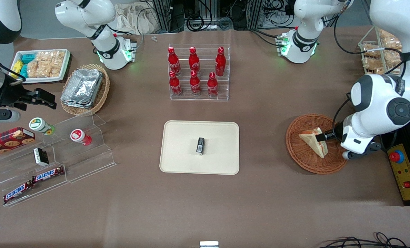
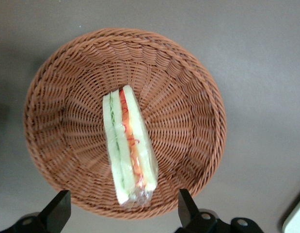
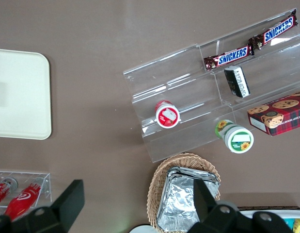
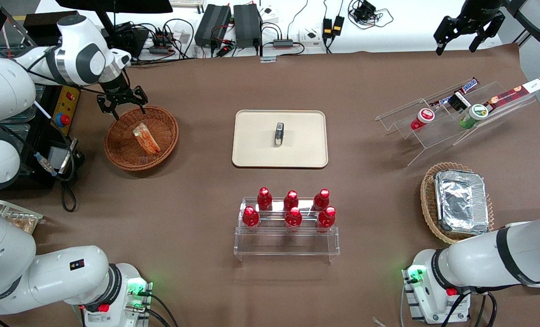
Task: Place sandwich from basket to tray
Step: 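Close the left gripper on the sandwich and lift it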
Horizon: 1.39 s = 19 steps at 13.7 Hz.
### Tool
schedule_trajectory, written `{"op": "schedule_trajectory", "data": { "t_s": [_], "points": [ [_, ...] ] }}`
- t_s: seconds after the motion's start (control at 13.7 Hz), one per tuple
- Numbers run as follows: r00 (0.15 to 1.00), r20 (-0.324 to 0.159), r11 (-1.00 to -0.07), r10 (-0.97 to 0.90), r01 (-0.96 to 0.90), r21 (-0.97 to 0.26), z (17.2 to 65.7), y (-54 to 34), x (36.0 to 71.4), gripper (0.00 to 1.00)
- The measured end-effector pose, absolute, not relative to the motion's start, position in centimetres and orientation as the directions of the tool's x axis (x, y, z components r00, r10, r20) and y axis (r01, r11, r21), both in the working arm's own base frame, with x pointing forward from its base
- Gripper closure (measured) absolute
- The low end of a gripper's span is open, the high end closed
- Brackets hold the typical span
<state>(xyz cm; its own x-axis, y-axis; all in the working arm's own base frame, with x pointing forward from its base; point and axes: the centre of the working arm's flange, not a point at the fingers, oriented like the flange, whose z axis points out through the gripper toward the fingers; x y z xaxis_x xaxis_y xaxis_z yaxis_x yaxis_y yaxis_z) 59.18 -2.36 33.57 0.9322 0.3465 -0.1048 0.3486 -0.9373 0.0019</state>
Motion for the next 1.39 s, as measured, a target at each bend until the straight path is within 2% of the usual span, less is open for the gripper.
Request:
{"op": "schedule_trajectory", "data": {
  "t_s": [0.29,0.95,1.09,1.17,1.39],
  "points": [
    [0.902,-0.067,-0.903,0.427,0.429,0.027,29.7,-2.4,58.6,0.0],
    [0.866,-0.114,-0.87,0.487,0.493,0.024,23.3,-1.9,57.6,0.03],
    [0.86,-0.118,-0.864,0.497,0.503,0.022,22.3,-1.3,57.4,0.13],
    [0.858,-0.12,-0.862,0.5,0.506,0.021,22.0,-1.1,57.4,0.14],
    [0.86,-0.11,-0.863,0.499,0.504,0.023,22.2,-1.1,57.5,0.47]
  ]
}}
